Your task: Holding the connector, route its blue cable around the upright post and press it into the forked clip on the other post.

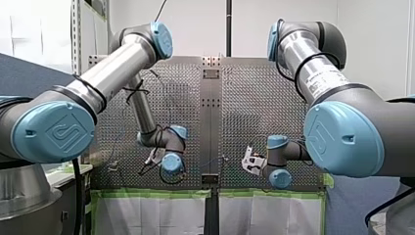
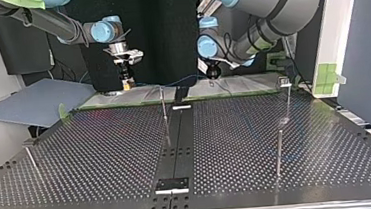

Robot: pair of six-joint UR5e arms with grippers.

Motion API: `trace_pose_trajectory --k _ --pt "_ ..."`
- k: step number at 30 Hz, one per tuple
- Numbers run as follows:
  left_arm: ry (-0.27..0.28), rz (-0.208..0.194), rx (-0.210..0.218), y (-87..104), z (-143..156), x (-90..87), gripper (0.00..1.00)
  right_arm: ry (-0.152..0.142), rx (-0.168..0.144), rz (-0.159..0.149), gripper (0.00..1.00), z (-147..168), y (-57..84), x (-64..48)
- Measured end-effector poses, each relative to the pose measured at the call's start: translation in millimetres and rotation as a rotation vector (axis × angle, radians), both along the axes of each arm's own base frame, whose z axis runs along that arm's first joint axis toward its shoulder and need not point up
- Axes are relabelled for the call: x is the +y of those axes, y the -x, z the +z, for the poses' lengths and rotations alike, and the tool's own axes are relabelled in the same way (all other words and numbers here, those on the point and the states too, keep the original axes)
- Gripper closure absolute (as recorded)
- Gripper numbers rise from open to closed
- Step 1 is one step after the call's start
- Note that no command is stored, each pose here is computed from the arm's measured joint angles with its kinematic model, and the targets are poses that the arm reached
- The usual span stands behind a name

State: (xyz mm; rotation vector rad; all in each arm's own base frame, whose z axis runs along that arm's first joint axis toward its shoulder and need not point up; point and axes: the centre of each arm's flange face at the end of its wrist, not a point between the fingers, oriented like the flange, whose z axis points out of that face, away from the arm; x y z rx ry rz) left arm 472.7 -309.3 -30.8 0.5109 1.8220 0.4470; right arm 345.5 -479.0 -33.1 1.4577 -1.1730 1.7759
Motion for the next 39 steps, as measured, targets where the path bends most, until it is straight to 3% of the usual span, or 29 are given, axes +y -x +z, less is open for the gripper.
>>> trace_pose_trajectory --k 11,25,39 --pt "0.050 -0.037 0.005 0.3 -7.3 -16.4 0.00 0.001 -0.002 0.001 1.00 0.2 0.0 -0.4" --pt "0.193 -0.146 0.051 13.1 -8.1 -45.4 0.00 0.003 -0.001 0.001 1.00 0.4 -0.2 -0.3" --pt "0.364 -0.178 0.000 9.6 -3.3 -61.7 0.00 -0.001 0.000 -0.001 1.00 0.0 1.3 -1.0"
